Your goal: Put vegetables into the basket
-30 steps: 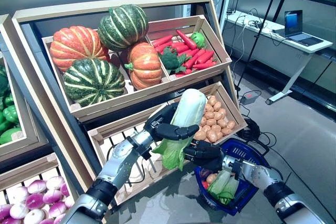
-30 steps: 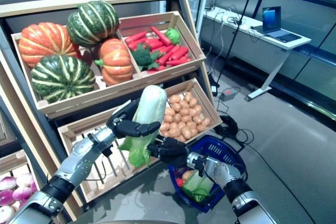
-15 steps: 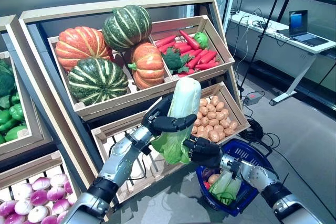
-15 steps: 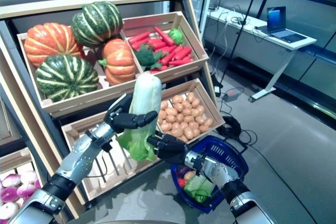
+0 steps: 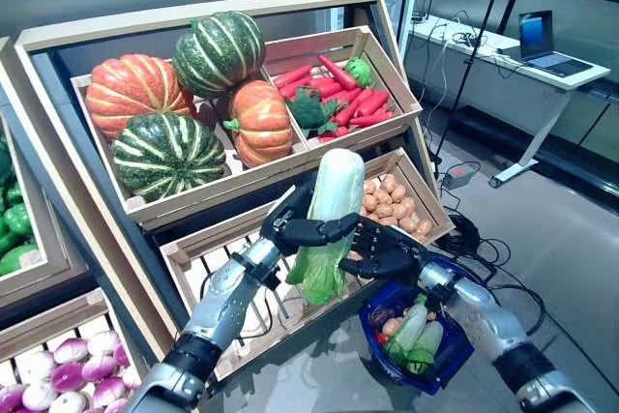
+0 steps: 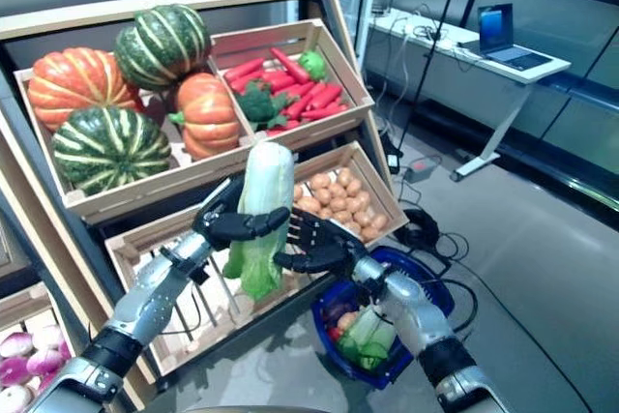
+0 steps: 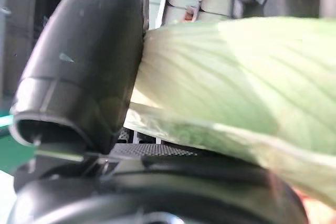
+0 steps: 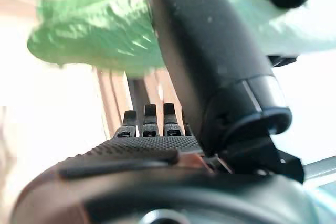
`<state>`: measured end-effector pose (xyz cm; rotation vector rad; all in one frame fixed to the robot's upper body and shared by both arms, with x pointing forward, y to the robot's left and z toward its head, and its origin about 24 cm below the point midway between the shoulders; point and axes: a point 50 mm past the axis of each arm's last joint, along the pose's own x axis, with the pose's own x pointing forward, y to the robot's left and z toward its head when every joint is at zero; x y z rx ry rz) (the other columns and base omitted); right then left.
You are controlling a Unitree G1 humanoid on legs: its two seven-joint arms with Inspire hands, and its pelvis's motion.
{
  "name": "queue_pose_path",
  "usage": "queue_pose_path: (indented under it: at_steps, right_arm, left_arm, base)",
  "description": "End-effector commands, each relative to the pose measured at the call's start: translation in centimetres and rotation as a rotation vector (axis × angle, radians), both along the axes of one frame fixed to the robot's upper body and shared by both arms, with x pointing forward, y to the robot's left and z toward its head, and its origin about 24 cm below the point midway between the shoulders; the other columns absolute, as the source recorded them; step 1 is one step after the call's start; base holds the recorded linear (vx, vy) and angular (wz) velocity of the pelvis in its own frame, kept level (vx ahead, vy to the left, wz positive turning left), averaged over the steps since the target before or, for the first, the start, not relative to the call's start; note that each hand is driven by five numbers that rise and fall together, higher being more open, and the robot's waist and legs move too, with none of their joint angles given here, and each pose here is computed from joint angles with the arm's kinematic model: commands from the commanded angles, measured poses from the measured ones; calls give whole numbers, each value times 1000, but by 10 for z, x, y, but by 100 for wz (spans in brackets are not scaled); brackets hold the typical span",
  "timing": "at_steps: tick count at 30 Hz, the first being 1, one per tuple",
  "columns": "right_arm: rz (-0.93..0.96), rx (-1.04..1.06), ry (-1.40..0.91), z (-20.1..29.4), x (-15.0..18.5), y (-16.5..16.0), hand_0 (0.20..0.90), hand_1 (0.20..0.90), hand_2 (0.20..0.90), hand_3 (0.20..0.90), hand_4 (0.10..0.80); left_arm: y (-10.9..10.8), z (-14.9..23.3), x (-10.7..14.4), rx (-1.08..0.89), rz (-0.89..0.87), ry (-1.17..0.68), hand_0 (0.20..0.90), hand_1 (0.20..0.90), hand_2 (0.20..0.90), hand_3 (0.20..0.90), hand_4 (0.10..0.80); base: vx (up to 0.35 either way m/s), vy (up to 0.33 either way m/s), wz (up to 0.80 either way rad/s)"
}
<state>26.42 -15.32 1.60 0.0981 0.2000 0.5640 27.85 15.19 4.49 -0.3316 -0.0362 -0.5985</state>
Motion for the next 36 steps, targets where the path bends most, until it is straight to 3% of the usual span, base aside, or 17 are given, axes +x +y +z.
queue_pose_path:
  at_steps: [1,10,28,36]
  right_arm:
    - [-321,-99,-339,54,30,-13,900,900,900,900,800]
    - [-278,-82,-216,18,4,4,900,900,900,900,800]
    - [-267,-18,-71,-2,-14,-22,900,900,900,900,800]
    - [-264,23,-31,5,-19,-53,900,900,900,900,800]
  left_arm:
    - [-39,60,7,-181,-92,-303,300,300,300,300,400]
    - [-35,67,9,-230,-33,-348,300,300,300,300,400]
    - [-12,74,12,-127,-15,-402,300,300,300,300,400]
    - [6,74,16,-86,33,-396,300,300,300,300,400]
  base:
    - [-24,14,-25]
    - [-14,16,-12]
    - [-1,0,0]
    - [-1,-12,-5]
